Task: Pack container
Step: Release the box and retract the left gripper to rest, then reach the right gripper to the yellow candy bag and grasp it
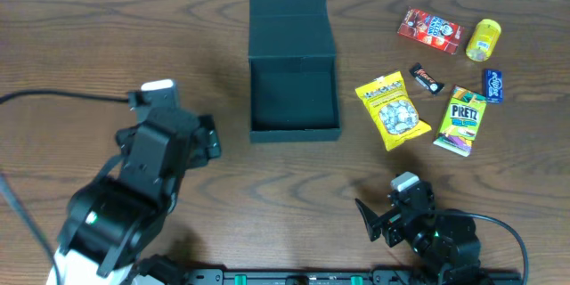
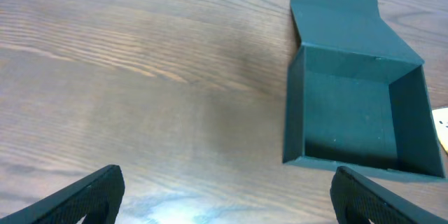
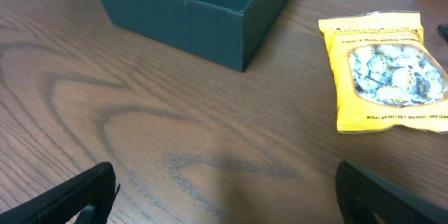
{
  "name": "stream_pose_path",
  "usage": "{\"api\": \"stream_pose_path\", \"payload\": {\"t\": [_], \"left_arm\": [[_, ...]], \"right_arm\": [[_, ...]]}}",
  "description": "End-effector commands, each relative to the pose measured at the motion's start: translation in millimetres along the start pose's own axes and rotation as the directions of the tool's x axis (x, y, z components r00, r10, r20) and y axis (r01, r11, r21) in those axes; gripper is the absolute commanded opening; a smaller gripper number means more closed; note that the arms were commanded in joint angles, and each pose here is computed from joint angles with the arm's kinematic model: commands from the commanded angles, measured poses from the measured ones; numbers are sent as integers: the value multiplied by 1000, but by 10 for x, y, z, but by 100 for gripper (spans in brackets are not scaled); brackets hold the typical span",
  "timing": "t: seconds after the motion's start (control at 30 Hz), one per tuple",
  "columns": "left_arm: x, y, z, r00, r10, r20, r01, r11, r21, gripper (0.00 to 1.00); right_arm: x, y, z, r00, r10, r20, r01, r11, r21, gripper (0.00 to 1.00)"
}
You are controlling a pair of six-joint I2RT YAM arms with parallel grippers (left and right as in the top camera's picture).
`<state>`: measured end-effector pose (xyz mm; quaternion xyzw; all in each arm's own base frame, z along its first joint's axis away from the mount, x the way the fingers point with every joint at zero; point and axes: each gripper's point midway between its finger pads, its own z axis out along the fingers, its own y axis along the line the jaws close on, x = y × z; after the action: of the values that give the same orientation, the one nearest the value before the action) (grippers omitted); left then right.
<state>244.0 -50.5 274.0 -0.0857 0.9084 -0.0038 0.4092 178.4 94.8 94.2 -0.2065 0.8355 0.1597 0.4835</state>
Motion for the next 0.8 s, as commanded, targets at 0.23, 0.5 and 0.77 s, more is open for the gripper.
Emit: {"api": "stream_pose_path", "payload": {"t": [0.23, 0.5, 0.77], "left_arm": [[40, 146, -107, 1000, 19, 3, -19, 999, -37, 95], [41, 146, -107, 1000, 19, 2, -19, 999, -37, 95], [41, 146, -107, 1000, 19, 2, -19, 999, -37, 96]], "right_arm": [[1, 9, 4, 1000, 4, 3, -4, 1000, -3, 99], [-93, 9, 2, 999, -2, 41, 2, 1000, -4, 99], [-805, 384, -180, 876, 437, 202, -356, 871, -337, 99]]}}
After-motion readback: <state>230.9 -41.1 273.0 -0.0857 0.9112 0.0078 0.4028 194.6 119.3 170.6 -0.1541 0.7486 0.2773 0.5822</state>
